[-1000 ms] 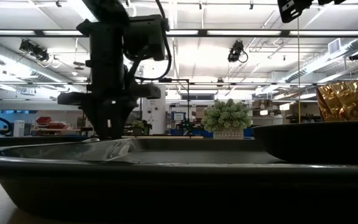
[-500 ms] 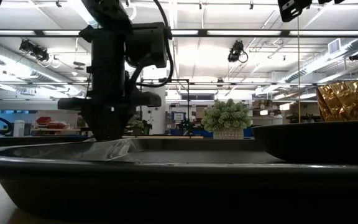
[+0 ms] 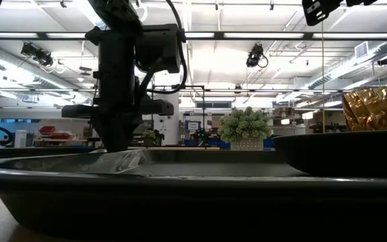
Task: Pick and place plate/cup/fork/spoon on tray
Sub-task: Put the orange fork on the black tray to the left of the grey plate
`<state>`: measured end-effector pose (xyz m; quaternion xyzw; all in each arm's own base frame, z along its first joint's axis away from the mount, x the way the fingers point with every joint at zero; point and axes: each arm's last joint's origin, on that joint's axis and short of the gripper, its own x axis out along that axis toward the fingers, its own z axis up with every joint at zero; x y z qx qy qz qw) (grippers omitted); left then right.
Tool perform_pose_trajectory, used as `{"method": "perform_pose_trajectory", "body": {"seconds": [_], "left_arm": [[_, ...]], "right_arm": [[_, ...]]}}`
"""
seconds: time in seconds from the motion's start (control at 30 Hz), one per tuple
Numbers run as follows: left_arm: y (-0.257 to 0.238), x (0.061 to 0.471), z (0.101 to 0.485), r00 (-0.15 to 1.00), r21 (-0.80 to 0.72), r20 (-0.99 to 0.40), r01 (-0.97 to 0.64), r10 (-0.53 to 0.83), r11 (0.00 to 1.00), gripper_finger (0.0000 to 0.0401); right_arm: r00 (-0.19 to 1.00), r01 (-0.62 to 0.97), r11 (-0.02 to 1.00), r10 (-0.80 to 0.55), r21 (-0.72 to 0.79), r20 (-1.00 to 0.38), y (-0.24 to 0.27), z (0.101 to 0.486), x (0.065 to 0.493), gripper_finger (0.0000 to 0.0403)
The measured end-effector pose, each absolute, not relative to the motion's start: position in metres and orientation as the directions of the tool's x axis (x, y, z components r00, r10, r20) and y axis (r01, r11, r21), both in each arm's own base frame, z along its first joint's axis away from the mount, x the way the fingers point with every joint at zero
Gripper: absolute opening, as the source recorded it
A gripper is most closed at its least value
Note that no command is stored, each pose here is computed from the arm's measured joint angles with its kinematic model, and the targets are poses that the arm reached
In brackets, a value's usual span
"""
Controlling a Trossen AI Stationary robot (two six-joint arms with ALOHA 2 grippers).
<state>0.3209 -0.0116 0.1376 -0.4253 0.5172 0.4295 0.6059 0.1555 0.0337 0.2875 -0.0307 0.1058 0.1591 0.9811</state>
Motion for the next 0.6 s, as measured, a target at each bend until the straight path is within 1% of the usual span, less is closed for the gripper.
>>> {"method": "perform_pose_trajectory", "body": {"seconds": [0.23,0.3,0.43,0.5,0.6], "left_arm": [[-0.004,0.32,0.14,0.097,-0.069,-0.992,-0.957,0.085,0.282,0.0023],[0.0,0.318,0.145,0.09,-0.054,-0.989,-0.959,0.12,0.278,0.0021],[0.006,0.32,0.16,0.128,-0.077,-0.975,-0.961,0.182,0.266,0.0019],[0.006,0.319,0.165,0.126,-0.071,-0.972,-0.961,0.196,0.266,0.002],[0.006,0.321,0.173,0.16,-0.101,-0.965,-0.959,0.209,0.265,0.002]], "right_arm": [[0.92,-0.32,0.947,0.304,-0.023,-0.248,0.034,0.284,0.158,0.0114],[0.919,-0.32,0.947,0.304,-0.022,-0.252,0.034,0.283,0.158,0.0114],[0.91,-0.32,0.947,0.302,-0.017,-0.284,0.034,0.28,0.157,0.0114],[0.909,-0.317,0.948,0.299,-0.015,-0.291,0.034,0.276,0.157,0.0114],[0.911,-0.295,0.955,0.275,-0.02,-0.307,0.033,0.271,0.157,0.0114]]}}
